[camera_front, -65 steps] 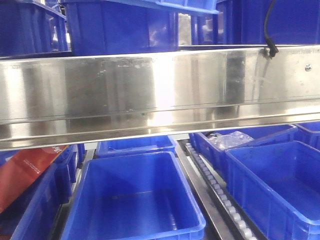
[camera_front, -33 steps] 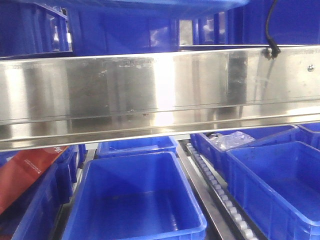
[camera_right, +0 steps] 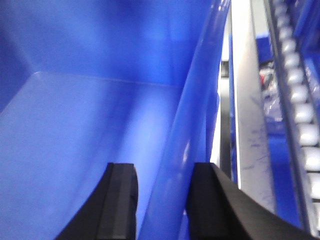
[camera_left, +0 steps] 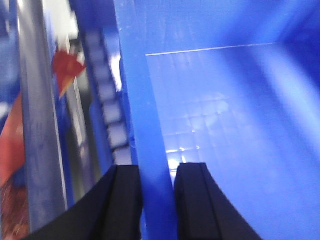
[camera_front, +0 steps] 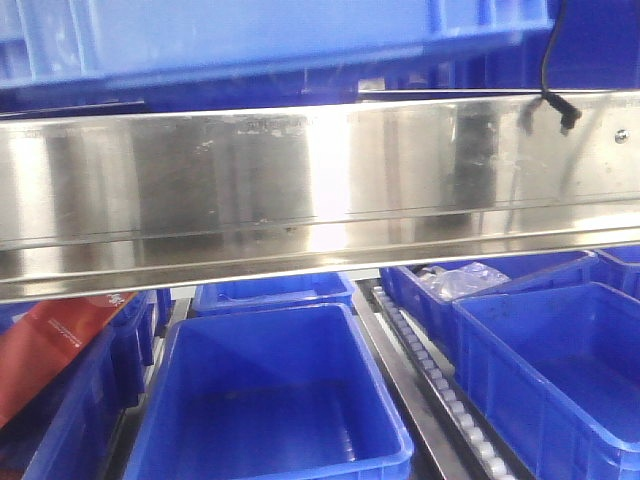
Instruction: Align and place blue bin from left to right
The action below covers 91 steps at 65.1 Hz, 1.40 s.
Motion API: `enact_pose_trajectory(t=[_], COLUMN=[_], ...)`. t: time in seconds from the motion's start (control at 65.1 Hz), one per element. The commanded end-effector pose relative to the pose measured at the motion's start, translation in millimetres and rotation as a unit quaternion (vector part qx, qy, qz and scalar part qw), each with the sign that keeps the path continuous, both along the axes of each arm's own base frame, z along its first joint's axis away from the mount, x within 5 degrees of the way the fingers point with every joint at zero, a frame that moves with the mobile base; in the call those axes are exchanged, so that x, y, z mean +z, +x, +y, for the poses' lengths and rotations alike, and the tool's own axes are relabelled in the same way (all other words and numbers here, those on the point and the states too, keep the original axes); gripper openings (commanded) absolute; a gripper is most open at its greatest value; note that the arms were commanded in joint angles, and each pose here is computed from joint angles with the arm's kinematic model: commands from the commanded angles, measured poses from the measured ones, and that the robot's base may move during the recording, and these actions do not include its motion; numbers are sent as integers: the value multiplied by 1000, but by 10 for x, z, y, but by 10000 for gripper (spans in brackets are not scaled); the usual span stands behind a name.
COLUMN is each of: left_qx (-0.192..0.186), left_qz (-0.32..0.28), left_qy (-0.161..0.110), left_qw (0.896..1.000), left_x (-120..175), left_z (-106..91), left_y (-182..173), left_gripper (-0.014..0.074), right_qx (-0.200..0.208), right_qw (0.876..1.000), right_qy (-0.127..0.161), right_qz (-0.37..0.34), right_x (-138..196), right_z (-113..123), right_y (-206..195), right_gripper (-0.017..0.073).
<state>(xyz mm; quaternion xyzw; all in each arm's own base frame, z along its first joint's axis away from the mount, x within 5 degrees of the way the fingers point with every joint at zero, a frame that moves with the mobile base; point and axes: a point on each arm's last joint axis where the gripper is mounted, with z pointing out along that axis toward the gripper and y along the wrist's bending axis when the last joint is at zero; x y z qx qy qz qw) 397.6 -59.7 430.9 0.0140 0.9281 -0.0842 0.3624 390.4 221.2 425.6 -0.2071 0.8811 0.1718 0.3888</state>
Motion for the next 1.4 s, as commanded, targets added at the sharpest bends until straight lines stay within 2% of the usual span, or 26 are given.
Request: enact_pose_trajectory(t=[0.0, 0.092, 0.169, 0.261, 0.446, 0.507, 0.584, 0.646, 0.83, 0.953, 1.091, 1.276, 1.383], left_qx=[-22, -21, -20, -20, -22, -23, -23, -23, -27, -32, -18, -9, -4], left_qz=[-26, -28, -32, -33, -35, -40, -46, -62, -95, -109, -103, -163, -202], left_qy=[-28, -27, -26, -25, -24, -23, -23, -24, -23, -10, 16, 9, 2], left_qw=[999, 999, 999, 999, 999, 999, 998, 998, 995, 994, 994, 987, 979], left_x=[135, 122, 127, 145, 274, 361, 453, 563, 788, 858, 840, 733, 582], left_z=[-102, -101, -98, -95, -75, -59, -43, -25, 14, 40, 118, 178, 215], left_y=[-60, -45, -38, -51, -199, -297, -403, -512, -766, -872, -1076, -1401, -1619], left_gripper=[185, 344, 482, 601, 576, 549, 473, 361, -98, -111, -111, -111, -111], right_qx=[-12, -15, -18, -18, -15, -13, -12, -10, -8, -8, -14, -19, -19], right_qw=[998, 999, 999, 999, 998, 998, 998, 998, 998, 997, 997, 998, 998], right_qy=[37, 33, 30, 29, 32, 32, 33, 32, 36, 39, 31, 0, -2], right_qz=[-46, -40, -35, -35, -42, -44, -47, -47, -58, -65, -68, -60, -61], right_x=[118, 66, 49, 92, 316, 412, 528, 615, 814, 871, 881, 766, 651], right_z=[-4, -11, -40, -66, -156, -201, -257, -306, -412, -440, -471, -514, -525], right_y=[57, 98, 115, 81, -101, -193, -306, -406, -617, -673, -695, -706, -720], right_gripper=[118, 362, 510, 571, 486, 420, 309, 198, -170, -162, -162, -162, -162])
